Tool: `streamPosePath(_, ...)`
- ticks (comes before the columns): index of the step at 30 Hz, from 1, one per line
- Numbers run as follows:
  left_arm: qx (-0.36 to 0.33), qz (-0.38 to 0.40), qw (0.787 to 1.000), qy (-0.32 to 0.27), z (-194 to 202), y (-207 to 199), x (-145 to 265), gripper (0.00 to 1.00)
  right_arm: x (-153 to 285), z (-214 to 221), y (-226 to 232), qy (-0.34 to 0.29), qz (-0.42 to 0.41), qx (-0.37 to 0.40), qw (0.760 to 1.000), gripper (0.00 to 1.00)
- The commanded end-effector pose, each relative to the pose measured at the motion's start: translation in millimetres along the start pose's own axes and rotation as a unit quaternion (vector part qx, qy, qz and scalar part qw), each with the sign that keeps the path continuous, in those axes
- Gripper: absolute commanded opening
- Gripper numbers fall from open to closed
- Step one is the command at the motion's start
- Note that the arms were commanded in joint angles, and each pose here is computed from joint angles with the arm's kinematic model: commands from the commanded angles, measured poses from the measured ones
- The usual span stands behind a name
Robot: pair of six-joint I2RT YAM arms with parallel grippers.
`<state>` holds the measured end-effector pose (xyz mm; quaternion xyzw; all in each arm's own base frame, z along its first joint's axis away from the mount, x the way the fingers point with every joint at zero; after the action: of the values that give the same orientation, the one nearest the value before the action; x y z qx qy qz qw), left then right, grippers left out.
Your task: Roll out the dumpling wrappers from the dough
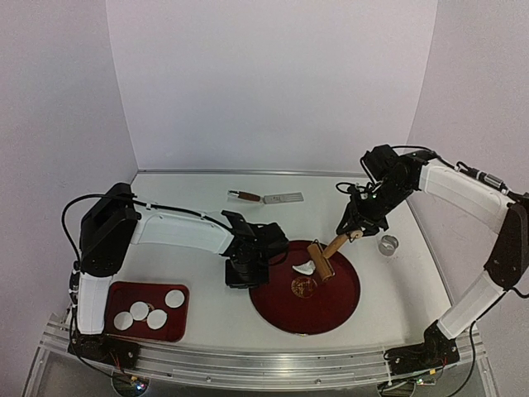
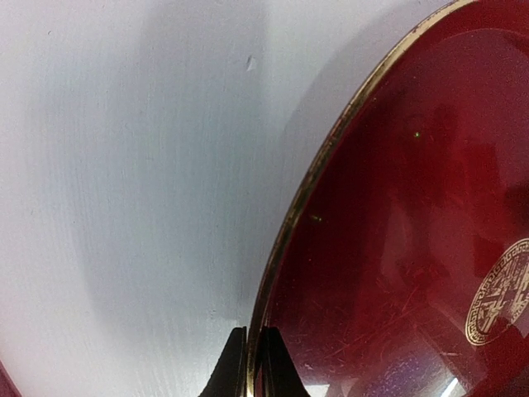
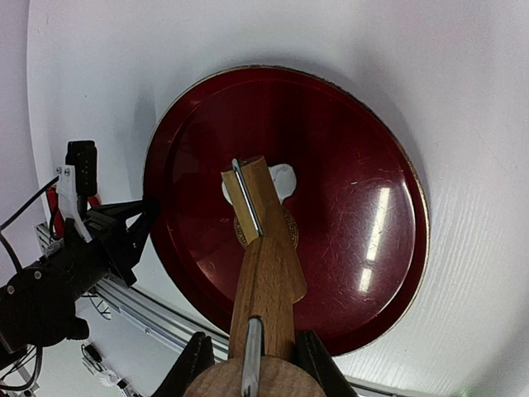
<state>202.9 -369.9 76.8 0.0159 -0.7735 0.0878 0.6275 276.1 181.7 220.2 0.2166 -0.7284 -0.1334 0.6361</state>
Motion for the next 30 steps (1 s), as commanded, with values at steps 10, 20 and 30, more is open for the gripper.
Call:
streamPosePath(10,-0.002,-0.062,0.998,0.008,8,27,-7,0.00,-13,-10,7,0.006,-0.016,0.058,0.998,0.00)
streamPosePath(20,-0.005,-0.060,0.998,0.009,8,25,-8,0.00,-31,-11,0,0.024,0.012,0.070,0.997,0.00)
streamPosePath(30,-0.005,-0.060,0.998,0.010,8,25,-9,0.00,-48,-7,-10,0.046,0.054,0.070,0.995,0.00)
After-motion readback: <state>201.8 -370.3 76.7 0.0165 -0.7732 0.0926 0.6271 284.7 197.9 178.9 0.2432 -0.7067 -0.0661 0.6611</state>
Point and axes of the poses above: each gripper's point midway between its finger pads, its own x axis back along the fingers, its own y axis along the line the jaws close on, z = x × y, the point moved 6 cm from there along x, back along the fingers, and after that the axes turned 6 degrees about x, right-handed, at the moved point
